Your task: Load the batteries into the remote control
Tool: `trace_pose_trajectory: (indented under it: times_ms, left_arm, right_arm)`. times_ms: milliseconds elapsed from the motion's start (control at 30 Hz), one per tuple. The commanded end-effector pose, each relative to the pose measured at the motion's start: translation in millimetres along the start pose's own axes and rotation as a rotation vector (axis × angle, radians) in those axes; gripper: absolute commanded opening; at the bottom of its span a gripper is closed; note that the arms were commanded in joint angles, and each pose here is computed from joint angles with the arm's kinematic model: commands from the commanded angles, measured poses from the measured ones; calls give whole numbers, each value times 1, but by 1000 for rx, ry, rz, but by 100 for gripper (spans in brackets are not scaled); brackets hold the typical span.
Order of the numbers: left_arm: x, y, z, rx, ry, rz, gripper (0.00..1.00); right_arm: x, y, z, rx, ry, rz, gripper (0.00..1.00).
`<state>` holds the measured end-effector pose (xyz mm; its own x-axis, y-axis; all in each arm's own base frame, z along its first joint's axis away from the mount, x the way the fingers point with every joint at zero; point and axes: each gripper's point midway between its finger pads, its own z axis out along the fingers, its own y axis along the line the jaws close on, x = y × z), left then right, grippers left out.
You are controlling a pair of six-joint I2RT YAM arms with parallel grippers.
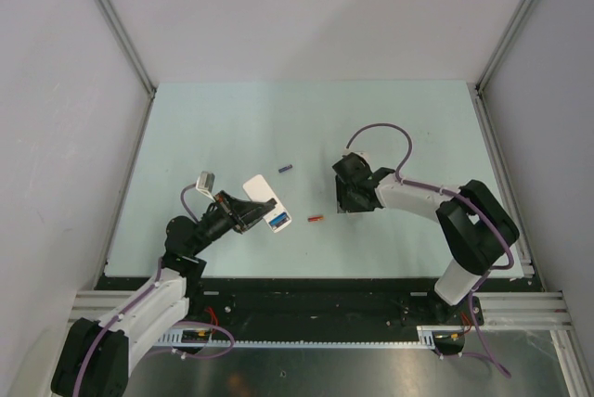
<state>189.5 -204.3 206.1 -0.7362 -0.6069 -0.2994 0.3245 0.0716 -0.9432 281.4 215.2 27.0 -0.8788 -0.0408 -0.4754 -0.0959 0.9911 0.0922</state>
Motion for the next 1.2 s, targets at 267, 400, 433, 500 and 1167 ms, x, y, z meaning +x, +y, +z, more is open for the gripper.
trace_pose_trajectory:
  times_ms: [267,400,433,500,1167]
  left_arm:
    - [28,55,-25,-111,24,-54,0]
    - [28,56,-26,-112,22,-54,0]
    - [28,56,-26,-112,22,-54,0]
    - [28,56,-26,-113,21,-54,0]
    - [28,58,-26,-118,22,-56,0]
  right_arm:
    - [-1,-8,5,22,-7,13,54]
    - [3,-13,7,38,3,9,55]
    - [3,-14,7,43,3,7,55]
    - [2,-12,4,33,-11,5,55]
    - [-11,-12,-6,15,-58,-5,59]
